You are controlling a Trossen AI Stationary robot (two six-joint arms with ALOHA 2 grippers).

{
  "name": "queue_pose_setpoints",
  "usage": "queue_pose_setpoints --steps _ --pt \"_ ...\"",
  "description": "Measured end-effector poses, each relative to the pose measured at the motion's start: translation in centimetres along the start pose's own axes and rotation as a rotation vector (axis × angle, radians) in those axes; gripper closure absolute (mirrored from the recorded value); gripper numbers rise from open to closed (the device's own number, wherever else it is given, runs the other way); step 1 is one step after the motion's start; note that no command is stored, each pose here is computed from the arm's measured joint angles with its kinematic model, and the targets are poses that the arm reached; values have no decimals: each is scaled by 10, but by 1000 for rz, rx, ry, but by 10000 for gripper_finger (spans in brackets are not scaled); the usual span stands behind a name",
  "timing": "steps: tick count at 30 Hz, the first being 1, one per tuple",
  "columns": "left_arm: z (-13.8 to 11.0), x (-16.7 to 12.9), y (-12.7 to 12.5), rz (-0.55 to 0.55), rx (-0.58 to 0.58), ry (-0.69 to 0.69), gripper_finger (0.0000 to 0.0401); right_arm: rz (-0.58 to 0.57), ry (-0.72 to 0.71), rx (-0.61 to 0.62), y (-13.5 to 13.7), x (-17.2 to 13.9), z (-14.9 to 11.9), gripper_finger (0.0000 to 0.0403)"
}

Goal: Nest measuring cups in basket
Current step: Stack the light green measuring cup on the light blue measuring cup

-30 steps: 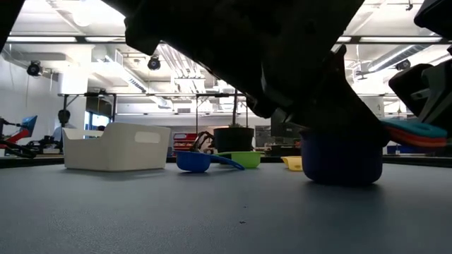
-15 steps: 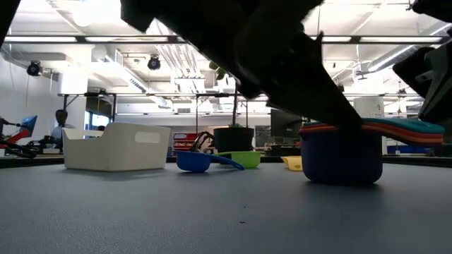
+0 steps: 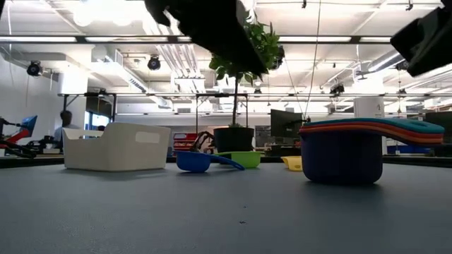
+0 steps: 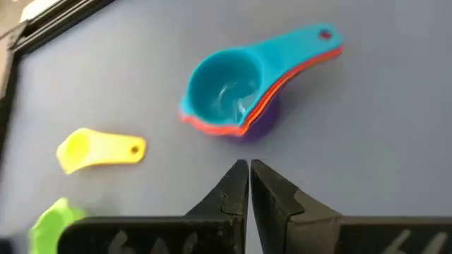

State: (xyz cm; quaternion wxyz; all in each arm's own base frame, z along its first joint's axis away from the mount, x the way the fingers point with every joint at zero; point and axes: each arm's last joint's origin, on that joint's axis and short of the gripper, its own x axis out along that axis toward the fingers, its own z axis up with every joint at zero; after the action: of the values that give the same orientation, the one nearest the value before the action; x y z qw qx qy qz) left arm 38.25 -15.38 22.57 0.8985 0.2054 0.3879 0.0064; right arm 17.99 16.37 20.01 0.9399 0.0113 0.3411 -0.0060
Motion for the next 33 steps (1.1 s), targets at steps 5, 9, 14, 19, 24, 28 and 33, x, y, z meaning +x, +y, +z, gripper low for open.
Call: queue_pose_setpoints --steps 5,9,14,19,24,28,33 --pt "0 -19 13 14 12 28 401 -61 -46 -86 -3 -3 3 394" --pt "0 -27 20 22 19 26 401 -105 -82 -117 -5 -5 5 394" --pt "-5 -21 31 60 60 54 401 -109 -103 -121 -7 -9 8 394" --pt "-16 -6 57 99 82 110 401 -147 -150 -145 -11 -16 12 394" --pt "-35 14 96 44 70 161 401 -169 -190 -166 -16 -24 17 394" --pt "-54 26 134 60 19 215 401 -173 -211 -172 -18 -30 20 394" --pt "-78 36 177 51 -23 242 401 -188 -223 -174 -20 -31 21 394"
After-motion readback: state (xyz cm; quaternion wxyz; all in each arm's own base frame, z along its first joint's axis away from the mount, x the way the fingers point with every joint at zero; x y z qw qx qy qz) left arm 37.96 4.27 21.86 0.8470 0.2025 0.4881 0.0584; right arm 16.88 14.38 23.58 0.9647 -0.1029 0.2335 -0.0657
